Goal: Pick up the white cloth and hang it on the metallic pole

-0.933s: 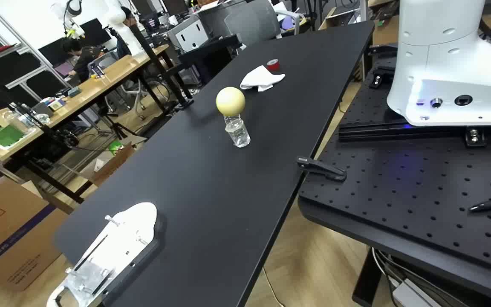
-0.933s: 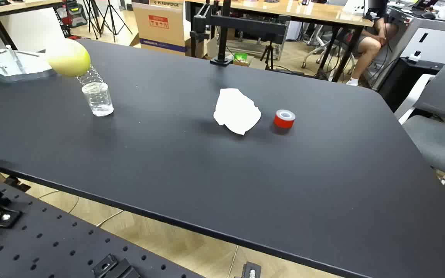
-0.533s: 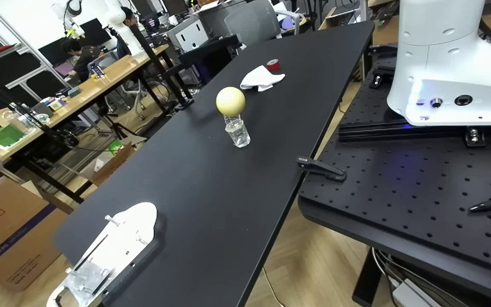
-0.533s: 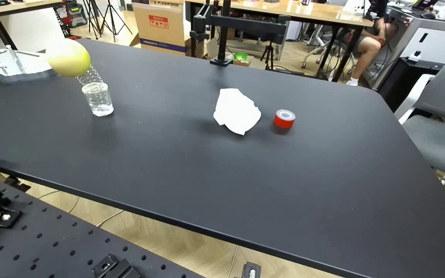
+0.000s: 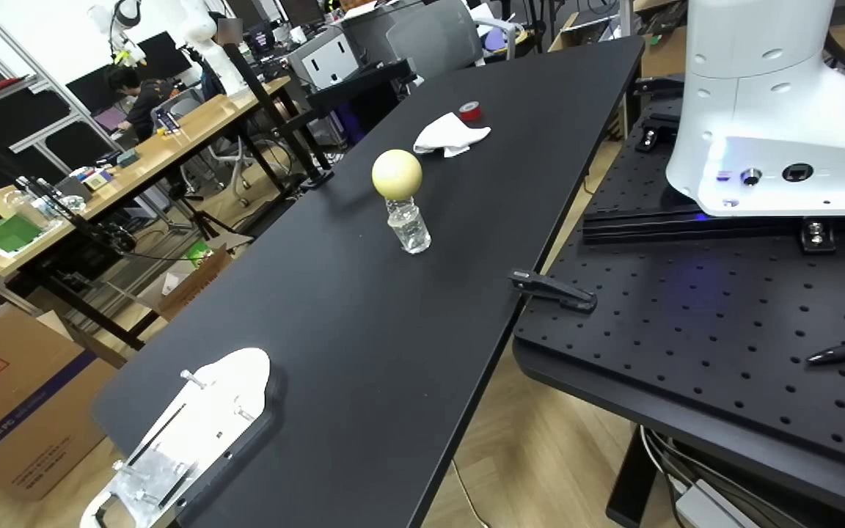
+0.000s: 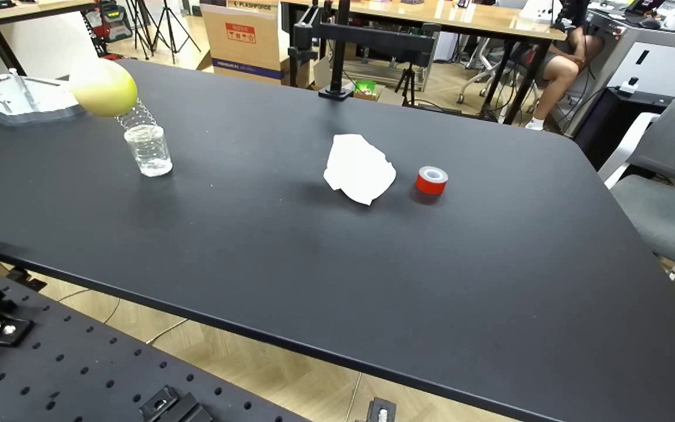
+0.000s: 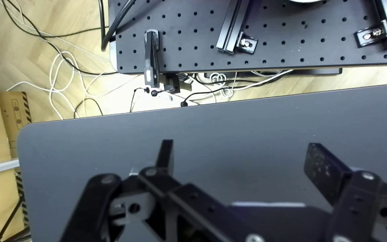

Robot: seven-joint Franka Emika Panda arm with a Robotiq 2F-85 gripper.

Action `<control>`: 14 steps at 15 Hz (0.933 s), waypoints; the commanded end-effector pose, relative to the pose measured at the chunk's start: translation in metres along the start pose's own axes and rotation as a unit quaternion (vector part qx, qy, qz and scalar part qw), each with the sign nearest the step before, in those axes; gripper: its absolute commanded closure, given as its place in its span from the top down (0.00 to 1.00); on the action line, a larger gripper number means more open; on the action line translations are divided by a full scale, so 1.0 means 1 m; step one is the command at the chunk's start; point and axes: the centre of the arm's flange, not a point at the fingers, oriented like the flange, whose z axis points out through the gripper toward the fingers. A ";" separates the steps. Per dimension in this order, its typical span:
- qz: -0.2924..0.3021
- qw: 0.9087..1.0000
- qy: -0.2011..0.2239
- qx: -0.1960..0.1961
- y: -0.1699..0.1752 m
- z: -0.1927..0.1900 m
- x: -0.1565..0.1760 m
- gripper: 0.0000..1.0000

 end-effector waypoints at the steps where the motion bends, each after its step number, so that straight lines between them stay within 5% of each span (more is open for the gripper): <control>1: 0.029 0.999 0.036 -0.006 0.025 0.000 0.023 1.00; 6: -0.104 0.990 0.088 -0.025 0.063 -0.006 0.063 1.00; 11: -0.244 0.965 0.079 -0.049 0.098 -0.012 0.093 1.00; 12: -0.201 0.975 0.085 -0.036 0.081 -0.003 0.071 1.00; 14: -0.206 0.975 0.080 -0.033 0.084 0.000 0.076 1.00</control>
